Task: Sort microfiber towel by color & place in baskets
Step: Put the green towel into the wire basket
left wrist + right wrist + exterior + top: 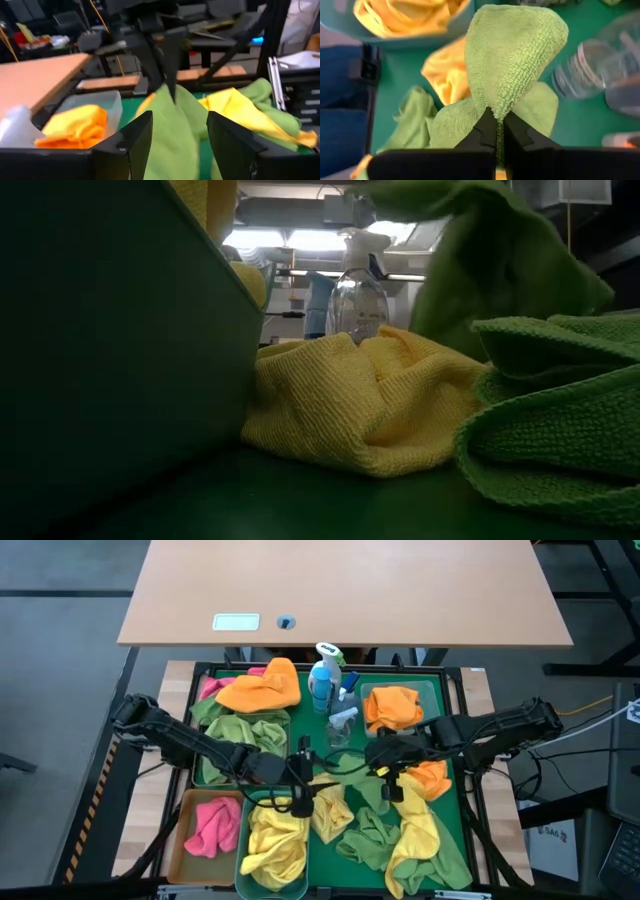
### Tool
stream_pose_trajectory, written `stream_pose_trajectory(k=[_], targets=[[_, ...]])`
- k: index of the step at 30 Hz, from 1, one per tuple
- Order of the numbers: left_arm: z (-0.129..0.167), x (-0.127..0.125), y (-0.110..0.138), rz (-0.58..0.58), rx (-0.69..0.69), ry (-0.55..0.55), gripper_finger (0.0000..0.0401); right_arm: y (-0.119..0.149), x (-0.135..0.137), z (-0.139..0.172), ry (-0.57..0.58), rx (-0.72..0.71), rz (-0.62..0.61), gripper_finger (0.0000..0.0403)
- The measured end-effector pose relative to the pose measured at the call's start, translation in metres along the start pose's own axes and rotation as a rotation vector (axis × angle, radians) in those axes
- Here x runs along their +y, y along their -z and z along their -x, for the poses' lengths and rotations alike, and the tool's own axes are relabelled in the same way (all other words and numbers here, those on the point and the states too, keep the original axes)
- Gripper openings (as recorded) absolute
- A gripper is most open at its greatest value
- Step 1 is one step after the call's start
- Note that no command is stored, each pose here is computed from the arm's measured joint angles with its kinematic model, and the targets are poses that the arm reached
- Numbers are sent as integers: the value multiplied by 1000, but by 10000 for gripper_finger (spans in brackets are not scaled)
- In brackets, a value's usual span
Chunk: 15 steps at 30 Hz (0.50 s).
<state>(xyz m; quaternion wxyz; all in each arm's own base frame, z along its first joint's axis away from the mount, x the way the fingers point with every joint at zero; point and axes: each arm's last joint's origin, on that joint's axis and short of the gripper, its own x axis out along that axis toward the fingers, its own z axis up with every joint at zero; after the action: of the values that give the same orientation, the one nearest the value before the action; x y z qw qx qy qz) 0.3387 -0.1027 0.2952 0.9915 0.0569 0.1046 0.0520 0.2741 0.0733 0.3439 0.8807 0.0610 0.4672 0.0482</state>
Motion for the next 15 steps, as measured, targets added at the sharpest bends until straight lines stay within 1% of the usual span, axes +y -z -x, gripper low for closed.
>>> stream_pose_trajectory(k=[5,9,15], targets=[[-4,9,-2,11,-23,-17,182,-8,2,0,-24,-88,17,11],[-6,14,-2,14,-23,15,182,-16,4,2,-44,-172,50,7],[-8,18,-2,16,-21,28,182,-28,8,4,-75,-291,49,10]])
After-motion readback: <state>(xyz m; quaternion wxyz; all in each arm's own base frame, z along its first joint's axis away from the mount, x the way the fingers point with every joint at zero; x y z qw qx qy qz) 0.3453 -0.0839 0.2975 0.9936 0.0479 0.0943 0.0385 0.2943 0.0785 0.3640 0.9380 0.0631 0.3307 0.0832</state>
